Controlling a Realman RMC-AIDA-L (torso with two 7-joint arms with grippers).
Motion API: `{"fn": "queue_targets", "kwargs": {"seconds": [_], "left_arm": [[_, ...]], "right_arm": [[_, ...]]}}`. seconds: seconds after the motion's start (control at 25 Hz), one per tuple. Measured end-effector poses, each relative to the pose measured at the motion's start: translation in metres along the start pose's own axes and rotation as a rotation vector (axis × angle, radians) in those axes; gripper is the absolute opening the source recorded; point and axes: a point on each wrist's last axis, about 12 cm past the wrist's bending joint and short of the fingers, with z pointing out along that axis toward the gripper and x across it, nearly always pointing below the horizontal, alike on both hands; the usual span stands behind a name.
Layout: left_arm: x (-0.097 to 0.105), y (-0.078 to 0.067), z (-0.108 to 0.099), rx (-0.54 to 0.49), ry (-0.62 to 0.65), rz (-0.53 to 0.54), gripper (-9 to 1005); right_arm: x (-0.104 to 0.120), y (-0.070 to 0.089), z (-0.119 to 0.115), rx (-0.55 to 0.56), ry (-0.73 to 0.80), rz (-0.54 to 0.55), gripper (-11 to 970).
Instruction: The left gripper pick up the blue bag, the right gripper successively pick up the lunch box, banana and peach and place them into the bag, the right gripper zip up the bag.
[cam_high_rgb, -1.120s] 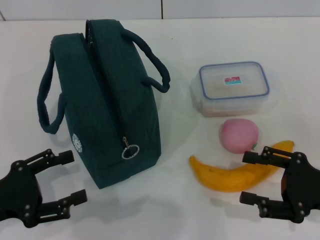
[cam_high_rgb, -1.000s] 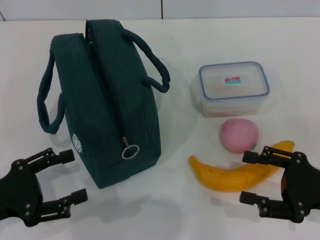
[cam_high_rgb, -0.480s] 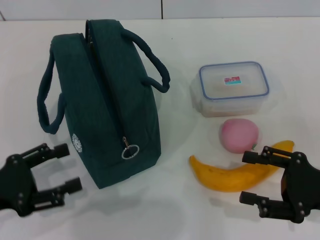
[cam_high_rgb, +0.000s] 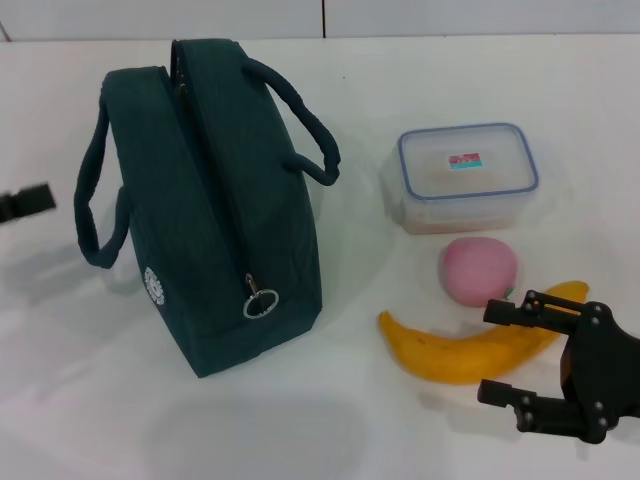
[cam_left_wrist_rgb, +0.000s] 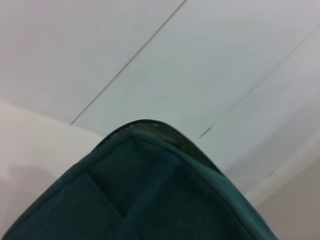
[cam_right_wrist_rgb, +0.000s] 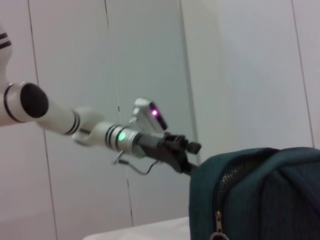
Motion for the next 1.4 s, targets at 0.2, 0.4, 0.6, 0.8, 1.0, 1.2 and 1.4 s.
{"fn": "queue_targets", "kwargs": {"seconds": [0.2, 0.4, 0.6, 0.8, 1.0, 1.2, 1.4], "left_arm": [[-0.05, -0.01, 0.024, -0.108, 0.142, -0.12, 882], [-0.086, -0.034, 0.057, -0.155, 0.274, -0.118, 880], [-0.098, -0.044, 0.08, -0.185, 0.352, -0.123, 880], [-0.101, -0.042, 0.09, -0.233, 0.376, -0.127, 881], [-0.099, -0.042, 0.101, -0.249, 0.402, -0.123, 881], [-0.097, -0.042, 0.109, -0.262, 0.426, -0.089, 859], [-0.097, -0.042, 0.11, -0.238, 0.407, -0.061, 774]], "right_arm": [[0.001, -0.002, 0.0, 0.013, 0.01, 0.0, 725], [0.001, -0.002, 0.0, 0.015, 0.01, 0.0, 725], [0.001, -0.003, 0.0, 0.022, 0.006, -0.001, 725], [0.0, -0.004, 0.0, 0.025, 0.002, -0.003, 725], [-0.001, -0.004, 0.001, 0.023, 0.002, -0.004, 724], [-0.002, -0.005, 0.0, 0.04, -0.015, 0.0, 724], [-0.003, -0.006, -0.001, 0.054, -0.028, 0.026, 724]]}}
